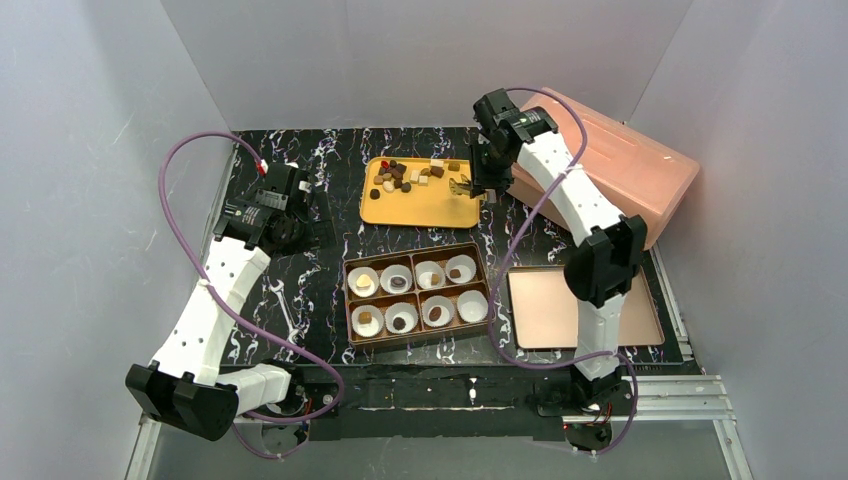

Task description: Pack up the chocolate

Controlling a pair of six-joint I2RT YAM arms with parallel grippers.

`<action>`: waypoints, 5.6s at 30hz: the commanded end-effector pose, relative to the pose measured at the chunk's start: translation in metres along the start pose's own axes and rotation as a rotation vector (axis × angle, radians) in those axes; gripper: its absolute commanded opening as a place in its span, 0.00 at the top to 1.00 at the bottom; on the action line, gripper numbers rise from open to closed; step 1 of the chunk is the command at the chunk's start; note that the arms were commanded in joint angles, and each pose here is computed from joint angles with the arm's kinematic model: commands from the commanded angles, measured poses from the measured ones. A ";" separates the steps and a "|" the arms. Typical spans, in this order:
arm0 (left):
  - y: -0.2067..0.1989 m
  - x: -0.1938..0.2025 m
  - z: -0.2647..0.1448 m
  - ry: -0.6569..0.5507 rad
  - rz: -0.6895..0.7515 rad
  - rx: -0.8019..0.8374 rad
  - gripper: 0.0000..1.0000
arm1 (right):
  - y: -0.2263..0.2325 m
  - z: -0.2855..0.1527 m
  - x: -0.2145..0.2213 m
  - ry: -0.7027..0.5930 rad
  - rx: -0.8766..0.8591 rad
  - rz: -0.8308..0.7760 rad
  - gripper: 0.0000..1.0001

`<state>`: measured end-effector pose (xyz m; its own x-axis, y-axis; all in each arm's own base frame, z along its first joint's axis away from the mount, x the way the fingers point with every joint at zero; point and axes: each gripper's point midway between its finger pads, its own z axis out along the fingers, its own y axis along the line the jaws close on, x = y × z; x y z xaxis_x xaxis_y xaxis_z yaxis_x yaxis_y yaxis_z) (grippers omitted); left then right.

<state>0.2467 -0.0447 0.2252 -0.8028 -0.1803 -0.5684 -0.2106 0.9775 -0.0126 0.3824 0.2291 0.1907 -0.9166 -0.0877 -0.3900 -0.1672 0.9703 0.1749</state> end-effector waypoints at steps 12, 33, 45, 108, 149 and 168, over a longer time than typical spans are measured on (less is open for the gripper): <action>0.011 0.008 0.002 0.029 -0.019 -0.058 0.01 | 0.033 -0.105 0.054 -0.059 -0.189 -0.056 0.65; 0.002 -0.004 0.022 0.060 -0.008 -0.080 0.00 | 0.003 -0.166 0.198 0.189 -0.285 -0.024 0.65; 0.000 -0.004 0.024 0.069 -0.004 -0.072 0.00 | -0.008 -0.147 0.237 0.266 -0.244 -0.019 0.65; 0.000 -0.017 0.004 0.050 0.013 -0.060 0.01 | 0.044 -0.150 0.129 -0.045 -0.320 -0.071 0.54; 0.005 -0.033 -0.060 -0.063 -0.133 0.013 0.01 | 0.251 0.046 -0.044 -0.319 -0.614 -0.181 0.51; 0.006 -0.010 -0.069 -0.041 -0.135 0.066 0.01 | 0.299 0.160 -0.013 -0.319 -0.632 -0.283 0.40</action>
<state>0.2254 -0.0478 0.2872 -0.7457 -0.2987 -0.5956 -0.2708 0.9526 -0.1387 0.3947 0.5351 0.0805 -0.7466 -0.1821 -0.6399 -0.5798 0.6498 0.4915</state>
